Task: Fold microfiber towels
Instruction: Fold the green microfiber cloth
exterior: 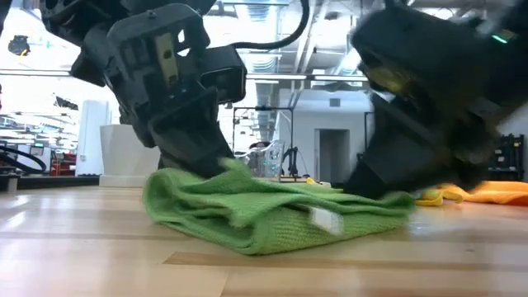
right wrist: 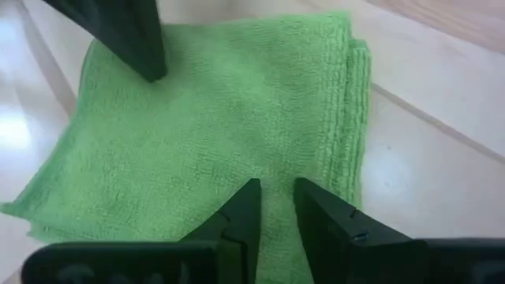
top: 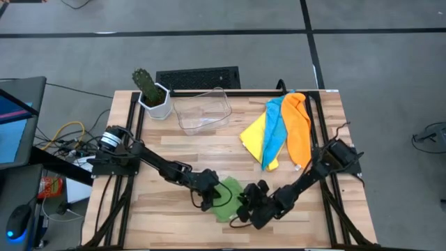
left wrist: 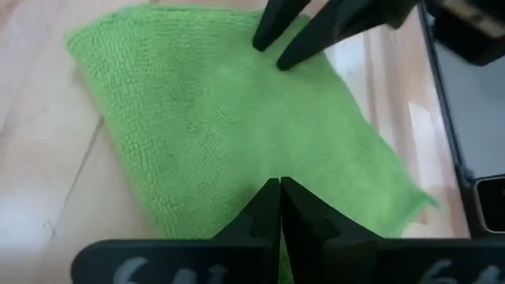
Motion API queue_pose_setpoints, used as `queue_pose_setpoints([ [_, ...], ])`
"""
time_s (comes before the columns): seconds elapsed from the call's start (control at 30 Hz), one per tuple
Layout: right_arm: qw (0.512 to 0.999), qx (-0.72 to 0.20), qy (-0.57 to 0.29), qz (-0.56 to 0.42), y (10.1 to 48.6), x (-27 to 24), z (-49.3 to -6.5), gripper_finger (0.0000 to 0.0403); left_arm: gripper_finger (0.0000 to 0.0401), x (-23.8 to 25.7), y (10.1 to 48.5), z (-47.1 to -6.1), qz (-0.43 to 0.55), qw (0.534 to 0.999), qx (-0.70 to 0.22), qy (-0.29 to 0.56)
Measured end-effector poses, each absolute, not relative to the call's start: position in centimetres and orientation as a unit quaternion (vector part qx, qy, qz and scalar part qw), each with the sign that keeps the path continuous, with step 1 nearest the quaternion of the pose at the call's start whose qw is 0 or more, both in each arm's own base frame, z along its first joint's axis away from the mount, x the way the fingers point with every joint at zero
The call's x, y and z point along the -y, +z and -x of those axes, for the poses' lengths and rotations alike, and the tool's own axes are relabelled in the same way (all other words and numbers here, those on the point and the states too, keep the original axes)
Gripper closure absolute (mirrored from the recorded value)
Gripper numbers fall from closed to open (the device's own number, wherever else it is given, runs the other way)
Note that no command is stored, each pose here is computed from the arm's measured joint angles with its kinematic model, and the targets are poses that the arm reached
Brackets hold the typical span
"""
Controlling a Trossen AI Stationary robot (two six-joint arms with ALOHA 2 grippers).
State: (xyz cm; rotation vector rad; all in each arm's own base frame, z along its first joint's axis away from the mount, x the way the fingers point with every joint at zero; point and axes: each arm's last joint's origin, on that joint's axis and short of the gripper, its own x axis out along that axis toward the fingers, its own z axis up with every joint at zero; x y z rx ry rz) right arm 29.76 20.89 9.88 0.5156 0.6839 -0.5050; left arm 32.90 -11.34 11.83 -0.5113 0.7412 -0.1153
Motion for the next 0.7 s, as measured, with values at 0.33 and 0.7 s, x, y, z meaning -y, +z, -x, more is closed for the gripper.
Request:
queue_pose_setpoints([
  [0.33,0.908,-0.253,-0.196,-0.271,13.0,-21.9,-30.7,0.0296,0.0398,10.6,15.3,-32.9,0.276,0.890,-0.345,-0.114],
  [0.7,0.938,-0.259,-0.107,-0.203,13.0,-23.0,-33.9,0.0296,0.0398,12.2,13.3,-27.9,0.220,0.911,-0.345,-0.054],
])
